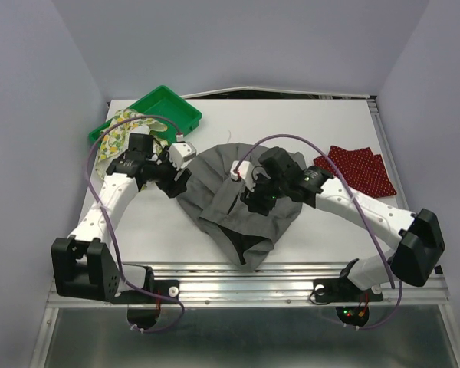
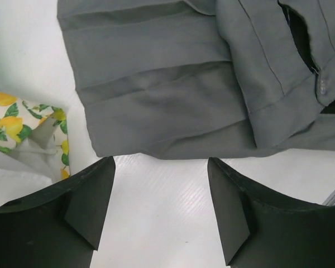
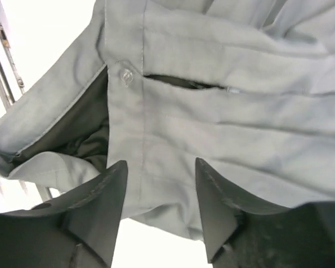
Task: Fold and stack the skirts
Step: Flatten the skirt out
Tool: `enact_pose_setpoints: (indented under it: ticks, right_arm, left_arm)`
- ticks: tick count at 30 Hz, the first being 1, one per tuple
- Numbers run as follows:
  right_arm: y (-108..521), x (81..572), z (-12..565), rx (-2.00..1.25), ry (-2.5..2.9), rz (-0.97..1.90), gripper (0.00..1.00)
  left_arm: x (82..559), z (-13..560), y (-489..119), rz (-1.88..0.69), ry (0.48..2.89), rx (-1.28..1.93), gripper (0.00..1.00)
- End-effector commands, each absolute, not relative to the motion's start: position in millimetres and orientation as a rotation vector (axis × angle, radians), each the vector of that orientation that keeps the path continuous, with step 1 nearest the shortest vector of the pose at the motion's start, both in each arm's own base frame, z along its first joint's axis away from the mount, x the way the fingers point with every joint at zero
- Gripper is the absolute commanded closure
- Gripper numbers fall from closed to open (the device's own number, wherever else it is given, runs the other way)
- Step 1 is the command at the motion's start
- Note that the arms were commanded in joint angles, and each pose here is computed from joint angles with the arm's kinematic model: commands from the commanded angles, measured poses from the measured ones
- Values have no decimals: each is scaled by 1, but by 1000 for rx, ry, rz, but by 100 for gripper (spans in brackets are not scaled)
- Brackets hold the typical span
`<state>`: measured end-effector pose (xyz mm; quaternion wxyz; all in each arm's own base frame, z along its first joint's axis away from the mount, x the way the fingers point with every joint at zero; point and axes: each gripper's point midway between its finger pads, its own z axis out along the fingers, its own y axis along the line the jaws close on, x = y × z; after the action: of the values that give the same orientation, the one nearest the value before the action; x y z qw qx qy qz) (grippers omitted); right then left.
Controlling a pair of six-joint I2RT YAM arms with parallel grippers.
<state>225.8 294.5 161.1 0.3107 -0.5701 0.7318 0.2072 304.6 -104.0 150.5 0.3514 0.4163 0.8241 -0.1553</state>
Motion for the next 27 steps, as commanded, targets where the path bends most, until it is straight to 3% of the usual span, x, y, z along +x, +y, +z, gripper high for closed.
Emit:
enact_pose_setpoints:
  ticks: [1,6,14,15,16,18,19,21,27]
  right_arm:
    - [284,199,141,-1454,2076,632,45]
    - [280,173,116,-1399,2158,750,43]
    - [254,176,75,-1506,2209,441,37]
    - [252,180,73,-1500,2201,391,42]
    - [254,186,73,-1474,2188,372,56]
    - [251,200,74,-1443,2175,287,72]
    - [252,205,76,-1439,2162,264,88]
    - [263,218,88,-1426,2115,255,99]
    - [279,267,143,-1283,2020,279,99]
  left_arm:
    - [269,130,-113,-427,2091,1301,23]
    - [252,104,-117,-476,2163,1232,18]
    - [265,118,-125,-530,2165,1142,13]
    - [264,120,-125,-524,2149,1164,13]
    - [260,119,-125,-528,2148,1188,13]
    - [256,117,-122,-505,2135,1222,13]
    - [251,116,-123,-496,2109,1281,14]
    - [243,114,-125,-475,2073,1354,14]
    - [236,121,-138,-372,1899,1499,16]
